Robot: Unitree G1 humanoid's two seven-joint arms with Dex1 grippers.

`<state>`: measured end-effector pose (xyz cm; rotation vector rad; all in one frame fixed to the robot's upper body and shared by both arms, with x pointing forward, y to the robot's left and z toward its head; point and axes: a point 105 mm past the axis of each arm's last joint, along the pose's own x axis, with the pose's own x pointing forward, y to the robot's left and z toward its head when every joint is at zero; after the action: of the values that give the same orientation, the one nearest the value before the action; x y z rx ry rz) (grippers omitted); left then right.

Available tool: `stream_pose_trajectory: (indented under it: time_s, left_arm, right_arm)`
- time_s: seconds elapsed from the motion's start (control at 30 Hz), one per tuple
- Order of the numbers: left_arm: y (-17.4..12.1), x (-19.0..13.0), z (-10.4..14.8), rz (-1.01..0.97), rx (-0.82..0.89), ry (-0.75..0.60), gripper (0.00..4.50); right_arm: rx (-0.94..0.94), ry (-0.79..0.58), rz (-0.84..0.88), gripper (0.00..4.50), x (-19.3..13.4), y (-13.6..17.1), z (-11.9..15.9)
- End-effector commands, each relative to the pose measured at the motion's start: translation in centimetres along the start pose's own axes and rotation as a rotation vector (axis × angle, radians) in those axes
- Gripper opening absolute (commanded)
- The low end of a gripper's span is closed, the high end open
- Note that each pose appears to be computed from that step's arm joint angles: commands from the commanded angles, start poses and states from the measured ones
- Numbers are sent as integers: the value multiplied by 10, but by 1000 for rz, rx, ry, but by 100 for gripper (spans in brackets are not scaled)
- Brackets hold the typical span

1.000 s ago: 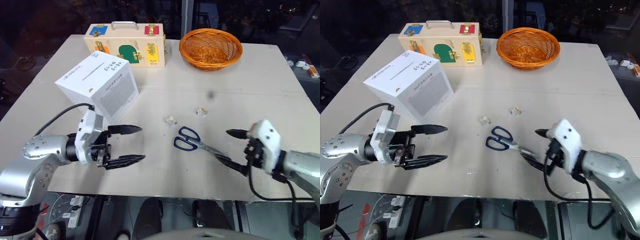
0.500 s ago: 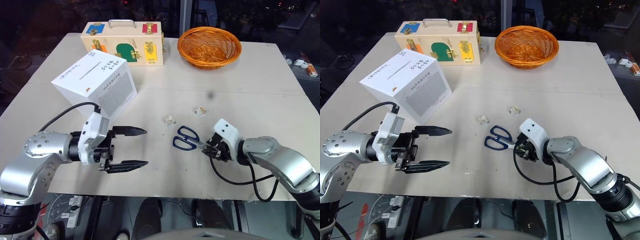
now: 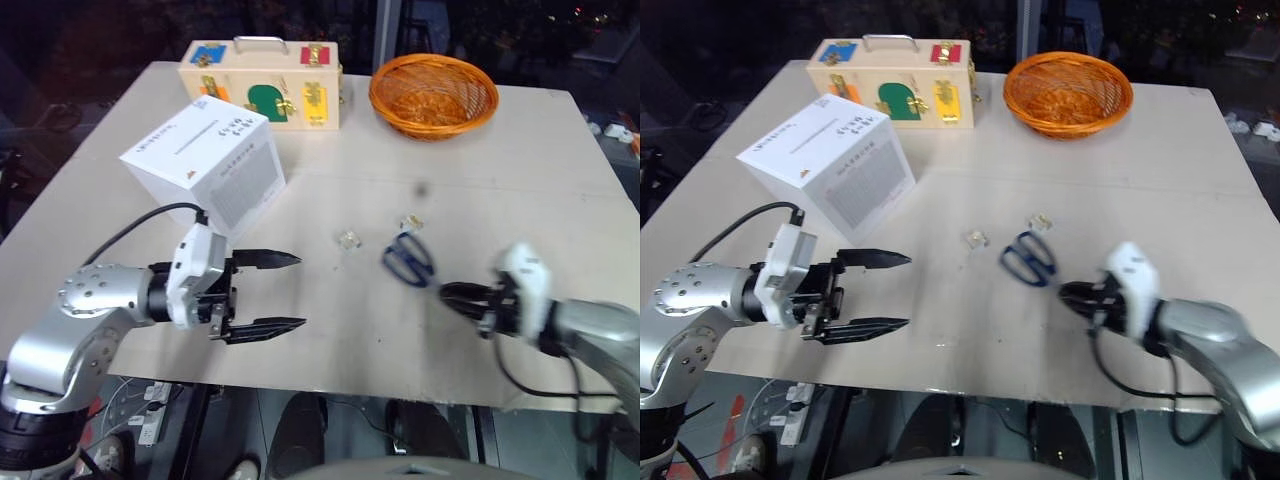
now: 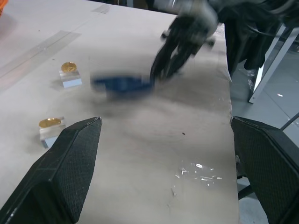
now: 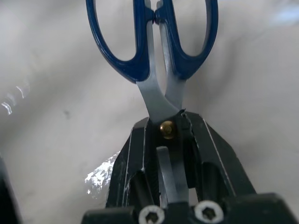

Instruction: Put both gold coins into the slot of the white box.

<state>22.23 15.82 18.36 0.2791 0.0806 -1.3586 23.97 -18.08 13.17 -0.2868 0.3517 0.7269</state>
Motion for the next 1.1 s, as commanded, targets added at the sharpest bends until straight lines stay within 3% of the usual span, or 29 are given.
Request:
stream_pose_trajectory:
  time_s: [0.03, 0.2, 0.3, 0.33, 0.37, 0.5, 0.6, 0.63, 0.73, 0.93, 1.03, 1.1]
  left_arm:
    - [1, 6, 3, 7, 35, -20, 450]
    - [7, 12, 1, 13, 36, -18, 450]
    - [14, 12, 3, 27, 32, -27, 450]
    - [16, 11, 3, 31, 34, -26, 450]
    - [18, 11, 2, 33, 41, -20, 450]
    - [28, 8, 1, 64, 40, -17, 450]
    - [39, 6, 3, 103, 0, -22, 450]
    - [41, 6, 3, 108, -8, -24, 450]
    - [43, 5, 8, 108, -35, -72, 450]
    - [44, -1, 13, 125, -51, -116, 450]
    - [41, -4, 15, 139, -45, -124, 450]
    - [40, -6, 17, 154, -45, -133, 450]
  right_arm:
    - [29, 68, -255, 25, -32, -46, -16]
    - [204, 234, -423, 25, -16, -96, -55]
    - [253, 256, -376, 25, -6, -99, -60]
    - [278, 245, -366, 104, -4, -99, -60]
    - [286, 244, -343, 127, -3, -98, -59]
    - [282, 228, -329, 292, -7, -97, -54]
    - [21, 141, -323, 420, -26, -90, -26]
    - [-13, 79, -292, 436, -26, -82, -13]
    - [-103, -62, -225, 436, -12, -57, 24]
    - [-89, -125, -161, 436, 48, -37, 53]
    - [-49, -131, -154, 366, 79, -41, 63]
    - [-33, -126, -154, 366, 92, -45, 66]
